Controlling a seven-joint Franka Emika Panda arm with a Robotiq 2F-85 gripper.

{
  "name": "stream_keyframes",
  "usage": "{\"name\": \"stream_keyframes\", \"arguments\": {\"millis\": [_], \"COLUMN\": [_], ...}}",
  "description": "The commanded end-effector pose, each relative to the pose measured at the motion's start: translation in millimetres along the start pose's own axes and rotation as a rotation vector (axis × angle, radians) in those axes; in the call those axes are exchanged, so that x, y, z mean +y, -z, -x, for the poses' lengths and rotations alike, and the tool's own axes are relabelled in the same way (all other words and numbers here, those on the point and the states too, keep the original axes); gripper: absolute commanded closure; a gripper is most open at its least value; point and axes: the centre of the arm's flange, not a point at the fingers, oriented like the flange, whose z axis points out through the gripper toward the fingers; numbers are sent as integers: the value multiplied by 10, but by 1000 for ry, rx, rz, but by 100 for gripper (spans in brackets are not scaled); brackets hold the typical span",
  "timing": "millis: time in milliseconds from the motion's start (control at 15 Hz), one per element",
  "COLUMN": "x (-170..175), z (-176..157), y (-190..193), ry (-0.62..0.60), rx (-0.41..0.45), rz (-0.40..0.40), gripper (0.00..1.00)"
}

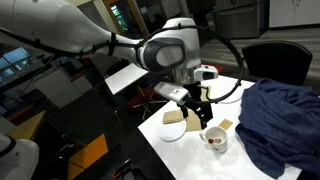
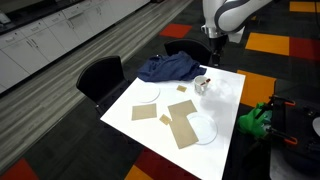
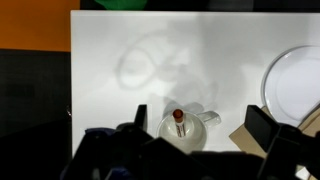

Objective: Take the red marker out of the white mug

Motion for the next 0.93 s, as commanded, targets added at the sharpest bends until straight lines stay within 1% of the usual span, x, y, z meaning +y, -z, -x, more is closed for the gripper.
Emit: {"name": "stream_keyframes", "arguments": {"millis": [0, 67, 133, 200, 267, 333, 467, 533, 600, 667, 733, 800, 867], "x": [80, 91, 97, 108, 110, 123, 144, 155, 166, 175, 189, 199, 202], "z": [-305, -352, -396, -436, -484, -523, -614, -654, -700, -756, -798, -845, -890], "y": [-198, -261, -323, -375, -453, -498, -610, -647, -700, -749, -780, -828, -866], "ry": [11, 22, 31, 40, 49, 58, 78, 92, 108, 124, 136, 151, 163], "rx": [-16, -26, -39, -47, -50, -57, -65, -71, -76, -79, -84, -89, -93], "rz": [2, -4, -2, 2, 7, 10, 5, 5, 2, -3, -6, -11, -12], "gripper": [0, 7, 17, 22, 20, 27, 27, 32, 29, 31, 30, 34, 35]}}
